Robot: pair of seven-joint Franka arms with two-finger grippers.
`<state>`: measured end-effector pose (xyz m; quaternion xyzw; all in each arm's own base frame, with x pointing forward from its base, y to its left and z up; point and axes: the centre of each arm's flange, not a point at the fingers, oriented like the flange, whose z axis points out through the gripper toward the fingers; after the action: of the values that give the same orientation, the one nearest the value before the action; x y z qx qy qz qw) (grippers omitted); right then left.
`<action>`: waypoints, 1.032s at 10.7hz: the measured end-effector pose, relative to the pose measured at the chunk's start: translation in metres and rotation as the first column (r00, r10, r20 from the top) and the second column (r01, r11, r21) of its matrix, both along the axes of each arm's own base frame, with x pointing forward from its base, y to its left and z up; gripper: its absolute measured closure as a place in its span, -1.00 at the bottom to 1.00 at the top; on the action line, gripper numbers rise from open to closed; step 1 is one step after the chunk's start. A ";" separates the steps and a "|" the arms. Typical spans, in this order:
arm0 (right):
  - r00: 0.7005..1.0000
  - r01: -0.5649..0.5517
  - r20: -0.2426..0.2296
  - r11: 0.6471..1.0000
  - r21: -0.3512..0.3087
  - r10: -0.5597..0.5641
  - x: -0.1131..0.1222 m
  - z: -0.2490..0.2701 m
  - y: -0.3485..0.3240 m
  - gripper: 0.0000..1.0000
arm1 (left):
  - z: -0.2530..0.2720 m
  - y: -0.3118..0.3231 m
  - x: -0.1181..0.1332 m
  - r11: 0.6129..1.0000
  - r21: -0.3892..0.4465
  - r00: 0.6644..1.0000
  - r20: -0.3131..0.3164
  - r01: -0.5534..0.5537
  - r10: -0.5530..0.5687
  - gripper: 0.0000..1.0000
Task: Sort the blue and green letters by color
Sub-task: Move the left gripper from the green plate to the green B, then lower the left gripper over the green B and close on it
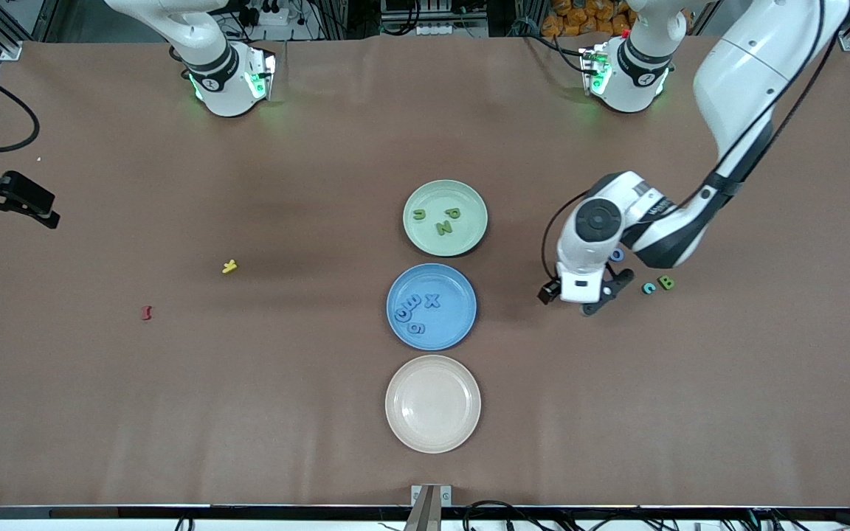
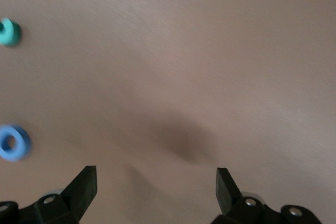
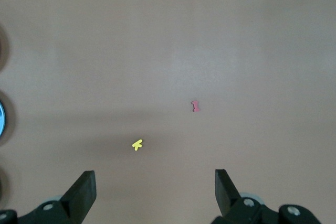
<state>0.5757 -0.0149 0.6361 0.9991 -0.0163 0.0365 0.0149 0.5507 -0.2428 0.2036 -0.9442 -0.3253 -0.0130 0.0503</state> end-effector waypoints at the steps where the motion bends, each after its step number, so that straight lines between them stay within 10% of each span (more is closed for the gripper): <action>1: 1.000 0.003 0.003 1.000 0.000 -0.003 0.000 0.004 0.000 -1.00 | -0.005 0.022 0.001 1.000 0.004 0.999 -0.022 0.027 -0.027 -1.00; 11: 0.999 0.030 -0.018 1.000 -0.001 -0.030 0.007 -0.009 -0.003 -1.00 | 0.002 0.228 -0.017 0.981 -0.029 0.980 -0.036 0.193 -0.194 -1.00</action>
<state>0.5827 -0.0184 0.6275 0.9990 -0.0313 0.0273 0.0157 0.5340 -0.0153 0.2054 -0.9720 -0.2310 0.0047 0.0432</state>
